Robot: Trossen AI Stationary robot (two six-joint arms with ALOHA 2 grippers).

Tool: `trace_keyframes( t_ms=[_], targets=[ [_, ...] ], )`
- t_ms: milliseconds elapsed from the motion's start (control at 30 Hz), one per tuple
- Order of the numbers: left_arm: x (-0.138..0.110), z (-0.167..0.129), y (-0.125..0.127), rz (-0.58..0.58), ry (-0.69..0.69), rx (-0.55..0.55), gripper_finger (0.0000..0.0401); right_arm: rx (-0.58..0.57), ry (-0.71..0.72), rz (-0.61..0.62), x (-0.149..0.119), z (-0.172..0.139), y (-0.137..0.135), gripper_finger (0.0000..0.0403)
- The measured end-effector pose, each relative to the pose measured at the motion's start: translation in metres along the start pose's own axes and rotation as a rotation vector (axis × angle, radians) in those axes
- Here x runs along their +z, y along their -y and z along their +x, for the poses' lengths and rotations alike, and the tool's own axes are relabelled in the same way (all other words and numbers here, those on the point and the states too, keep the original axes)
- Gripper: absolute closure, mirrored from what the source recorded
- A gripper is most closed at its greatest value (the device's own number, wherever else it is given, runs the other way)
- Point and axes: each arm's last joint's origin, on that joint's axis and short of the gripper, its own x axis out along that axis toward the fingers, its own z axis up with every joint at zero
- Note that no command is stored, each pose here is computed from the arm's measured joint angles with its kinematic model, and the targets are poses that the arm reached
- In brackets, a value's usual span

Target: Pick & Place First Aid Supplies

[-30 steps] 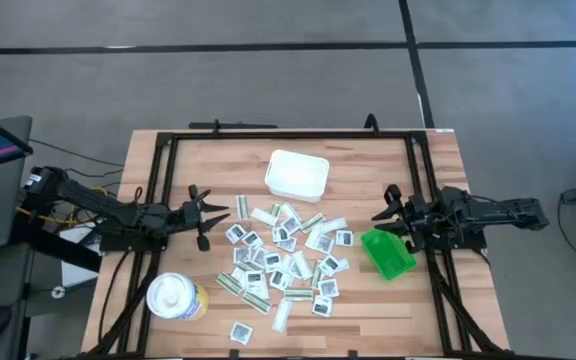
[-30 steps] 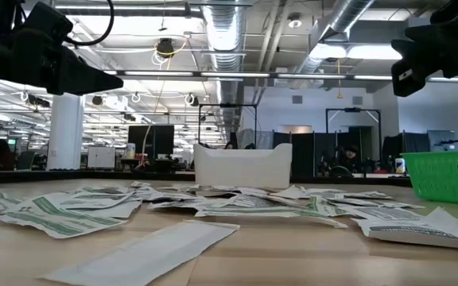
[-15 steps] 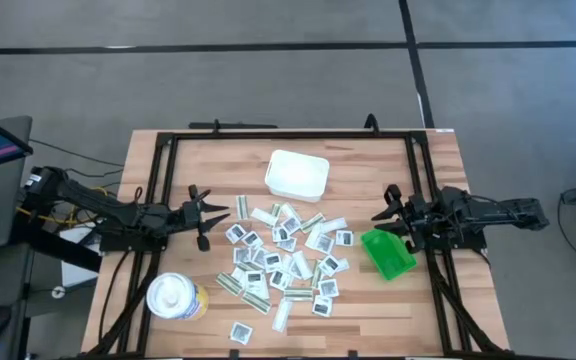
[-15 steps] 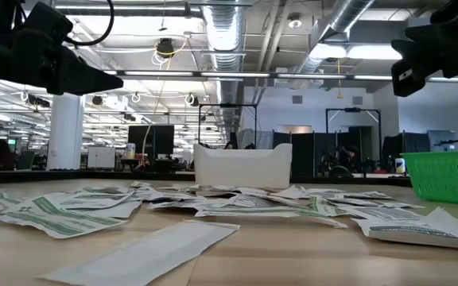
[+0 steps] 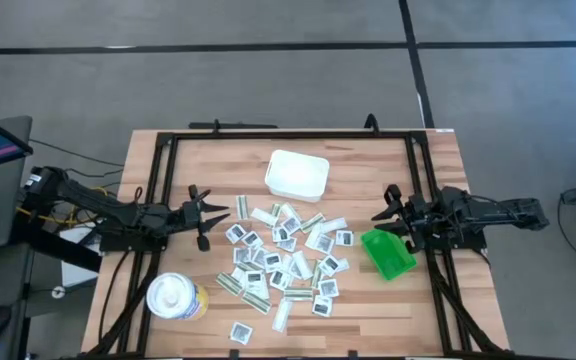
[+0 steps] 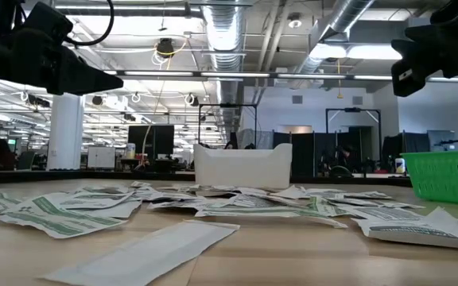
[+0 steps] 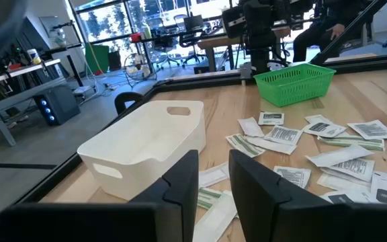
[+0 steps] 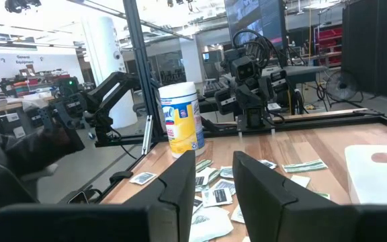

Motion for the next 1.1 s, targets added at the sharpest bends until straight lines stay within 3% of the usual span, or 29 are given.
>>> trace_keyframes(
  t_ms=[333,500,767,1100],
  targets=[
    [0.001,0.0,0.0,-0.023,0.013,-0.006,0.0316,0.0,-0.001,0.0,0.0,0.0,0.0,0.0307],
    [0.011,-0.001,-0.002,-0.005,0.101,0.002,0.0316,0.0,0.0,0.0,0.0,0.0,0.0,0.0307],
    [0.026,-0.003,-0.003,-0.165,0.267,-0.07,0.0316,0.0,-0.001,0.0,0.0,0.0,0.0,0.0307],
    [0.056,-0.004,-0.011,-0.304,0.414,-0.01,0.0316,-0.004,0.0,0.0,0.0,0.0,0.0,0.0307]
  ],
)
